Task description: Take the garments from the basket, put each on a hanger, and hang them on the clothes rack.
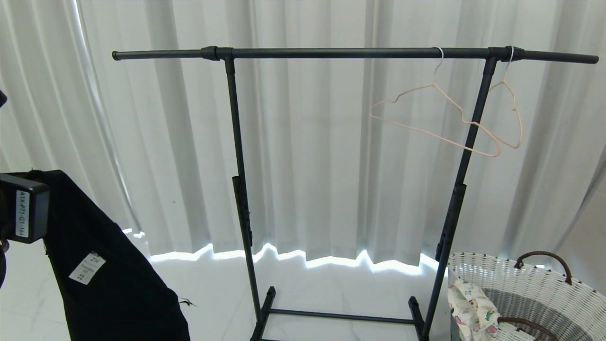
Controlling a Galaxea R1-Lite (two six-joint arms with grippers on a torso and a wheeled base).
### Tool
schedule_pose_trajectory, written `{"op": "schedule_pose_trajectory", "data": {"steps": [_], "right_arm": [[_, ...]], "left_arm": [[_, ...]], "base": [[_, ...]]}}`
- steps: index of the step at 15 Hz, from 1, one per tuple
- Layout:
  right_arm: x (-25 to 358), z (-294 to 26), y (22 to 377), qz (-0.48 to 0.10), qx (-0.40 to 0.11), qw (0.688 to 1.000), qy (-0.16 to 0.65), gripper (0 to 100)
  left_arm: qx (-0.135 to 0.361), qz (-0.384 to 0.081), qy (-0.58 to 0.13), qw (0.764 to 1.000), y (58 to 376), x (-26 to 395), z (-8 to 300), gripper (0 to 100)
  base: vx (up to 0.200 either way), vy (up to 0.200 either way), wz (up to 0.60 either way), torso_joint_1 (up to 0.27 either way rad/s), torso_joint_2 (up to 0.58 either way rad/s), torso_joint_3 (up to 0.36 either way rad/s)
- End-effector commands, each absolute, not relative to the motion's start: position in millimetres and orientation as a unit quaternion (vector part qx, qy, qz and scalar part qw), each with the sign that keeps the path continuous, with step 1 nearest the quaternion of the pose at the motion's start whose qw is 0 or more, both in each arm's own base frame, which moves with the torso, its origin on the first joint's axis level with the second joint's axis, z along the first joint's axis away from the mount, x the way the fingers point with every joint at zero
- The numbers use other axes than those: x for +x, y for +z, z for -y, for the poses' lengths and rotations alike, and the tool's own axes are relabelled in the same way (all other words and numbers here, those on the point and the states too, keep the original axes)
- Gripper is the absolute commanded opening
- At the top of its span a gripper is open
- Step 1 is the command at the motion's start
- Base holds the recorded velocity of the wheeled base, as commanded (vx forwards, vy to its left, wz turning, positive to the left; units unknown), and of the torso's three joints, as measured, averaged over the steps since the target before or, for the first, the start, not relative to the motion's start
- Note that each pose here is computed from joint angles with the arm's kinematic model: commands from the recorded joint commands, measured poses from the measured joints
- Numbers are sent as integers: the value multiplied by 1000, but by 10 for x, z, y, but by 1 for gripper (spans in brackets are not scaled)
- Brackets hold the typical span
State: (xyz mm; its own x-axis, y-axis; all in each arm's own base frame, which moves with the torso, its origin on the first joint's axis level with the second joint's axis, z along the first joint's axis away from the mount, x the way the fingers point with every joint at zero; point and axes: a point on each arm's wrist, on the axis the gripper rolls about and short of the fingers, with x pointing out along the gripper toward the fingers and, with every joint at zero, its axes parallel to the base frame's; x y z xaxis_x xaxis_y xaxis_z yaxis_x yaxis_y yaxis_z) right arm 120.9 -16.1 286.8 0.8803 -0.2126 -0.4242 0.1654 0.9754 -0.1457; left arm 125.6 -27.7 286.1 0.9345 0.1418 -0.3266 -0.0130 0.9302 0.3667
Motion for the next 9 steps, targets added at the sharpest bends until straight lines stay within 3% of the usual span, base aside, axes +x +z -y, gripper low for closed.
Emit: {"op": "schedule_pose_trajectory", "data": {"steps": [1,9], "right_arm": [[1273,166,2866,-224,-51,969,-93,100],[1503,185,2974,-183,-52,978,-89,100]], "left_arm": [[183,-178,40,966,2857,1261,278,0],[182,-173,40,967,2874,1243,275,0]], "base": [[0,0,0,144,-417,-271],[0,0,0,179,-464,-285]]}}
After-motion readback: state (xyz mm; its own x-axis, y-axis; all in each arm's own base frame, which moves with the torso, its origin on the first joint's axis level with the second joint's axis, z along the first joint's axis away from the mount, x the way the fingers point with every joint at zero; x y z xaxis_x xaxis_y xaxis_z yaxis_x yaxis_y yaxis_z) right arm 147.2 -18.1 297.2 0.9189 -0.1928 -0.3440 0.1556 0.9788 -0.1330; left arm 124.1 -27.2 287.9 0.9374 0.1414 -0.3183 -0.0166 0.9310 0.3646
